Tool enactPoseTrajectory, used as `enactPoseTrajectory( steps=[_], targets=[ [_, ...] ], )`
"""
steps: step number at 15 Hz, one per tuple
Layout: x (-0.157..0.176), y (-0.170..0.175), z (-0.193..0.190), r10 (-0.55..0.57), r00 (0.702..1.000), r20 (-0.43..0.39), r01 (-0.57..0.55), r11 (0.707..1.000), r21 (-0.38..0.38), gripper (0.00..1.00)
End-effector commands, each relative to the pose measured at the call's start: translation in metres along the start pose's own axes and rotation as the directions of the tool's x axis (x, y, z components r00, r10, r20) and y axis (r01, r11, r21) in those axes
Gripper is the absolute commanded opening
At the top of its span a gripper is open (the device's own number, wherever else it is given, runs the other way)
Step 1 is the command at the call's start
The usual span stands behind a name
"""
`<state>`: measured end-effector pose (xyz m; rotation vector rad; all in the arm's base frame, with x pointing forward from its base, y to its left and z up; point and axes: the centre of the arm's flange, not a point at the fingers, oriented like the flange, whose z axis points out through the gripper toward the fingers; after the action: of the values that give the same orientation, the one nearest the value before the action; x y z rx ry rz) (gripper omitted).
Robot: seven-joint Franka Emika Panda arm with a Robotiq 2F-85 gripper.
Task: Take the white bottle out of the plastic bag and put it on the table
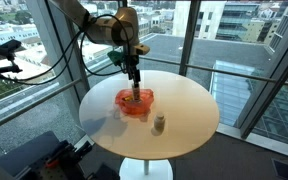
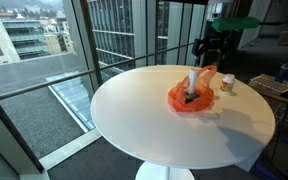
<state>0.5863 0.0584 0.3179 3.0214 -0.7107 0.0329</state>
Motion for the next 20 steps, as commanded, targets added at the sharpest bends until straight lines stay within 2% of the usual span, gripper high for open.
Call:
enactPoseTrajectory(
  steps=[1, 12, 13, 14, 15, 16, 20],
  targets=[
    [0.02, -0.01, 0.016, -0.001, 1.0, 0.003, 0.001, 1.0, 0.015, 1.0],
    [0.027, -0.043, 0.032, -0.021, 1.0, -0.001, 0.021, 1.0, 0.015, 1.0],
    [0.027, -0.043, 0.034, -0.022, 1.0, -0.001, 0.022, 1.0, 0.011, 0.95],
    [0.027, -0.044, 0.036, -0.021, 1.0, -0.001, 0.021, 1.0, 0.007, 0.8],
    [0.028, -0.044, 0.037, -0.021, 1.0, -0.002, 0.021, 1.0, 0.004, 0.71],
    [0.028, -0.044, 0.037, -0.02, 1.0, -0.003, 0.02, 1.0, 0.002, 0.7],
    [0.027, -0.042, 0.018, -0.023, 1.0, -0.013, 0.024, 1.0, 0.017, 0.38]
  ],
)
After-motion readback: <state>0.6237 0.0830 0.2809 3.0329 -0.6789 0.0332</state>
